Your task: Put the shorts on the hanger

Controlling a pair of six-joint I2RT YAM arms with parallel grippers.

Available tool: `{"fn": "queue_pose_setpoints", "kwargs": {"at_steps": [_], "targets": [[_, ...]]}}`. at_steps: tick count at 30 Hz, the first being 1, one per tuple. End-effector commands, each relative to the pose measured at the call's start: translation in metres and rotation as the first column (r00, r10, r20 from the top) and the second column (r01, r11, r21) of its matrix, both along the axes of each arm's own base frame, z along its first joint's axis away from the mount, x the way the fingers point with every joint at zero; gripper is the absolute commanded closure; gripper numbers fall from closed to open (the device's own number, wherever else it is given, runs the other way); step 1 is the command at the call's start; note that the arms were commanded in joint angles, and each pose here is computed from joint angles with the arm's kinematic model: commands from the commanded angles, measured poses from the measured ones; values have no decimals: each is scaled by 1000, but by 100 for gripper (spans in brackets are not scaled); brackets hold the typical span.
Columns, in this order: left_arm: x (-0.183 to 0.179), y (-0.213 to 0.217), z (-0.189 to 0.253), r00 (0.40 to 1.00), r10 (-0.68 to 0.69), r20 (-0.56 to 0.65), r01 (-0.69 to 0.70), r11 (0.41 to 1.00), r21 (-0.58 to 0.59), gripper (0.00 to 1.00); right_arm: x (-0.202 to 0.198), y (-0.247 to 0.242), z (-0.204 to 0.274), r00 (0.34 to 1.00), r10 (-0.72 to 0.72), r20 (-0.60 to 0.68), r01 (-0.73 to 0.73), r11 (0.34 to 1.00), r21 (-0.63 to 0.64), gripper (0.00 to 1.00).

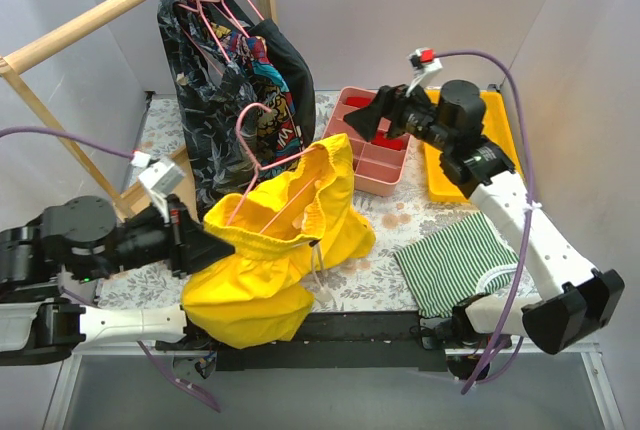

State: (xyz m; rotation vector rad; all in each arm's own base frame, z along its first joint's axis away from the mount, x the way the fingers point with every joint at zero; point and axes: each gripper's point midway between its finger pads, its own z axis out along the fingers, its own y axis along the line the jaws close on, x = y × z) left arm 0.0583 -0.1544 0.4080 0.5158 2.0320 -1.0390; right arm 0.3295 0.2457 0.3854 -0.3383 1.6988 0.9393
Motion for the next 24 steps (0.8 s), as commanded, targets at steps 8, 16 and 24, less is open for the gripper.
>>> {"fn": "queue_pose_setpoints", "kwargs": {"at_steps": [8, 16, 24], "targets": [[-16, 33, 27, 1000, -17, 24, 20, 991, -130, 100, 45, 13, -9, 993, -116, 20, 115, 993, 37, 2], [-11, 60, 53, 994, 71, 83, -51, 973, -226, 100, -13, 109, -82, 985, 161, -55, -161, 987, -1, 4], [-2, 93, 64, 970, 217, 110, -184, 950, -253, 100, -66, 128, -131, 948, 281, -149, -268, 958, 101, 4]]}}
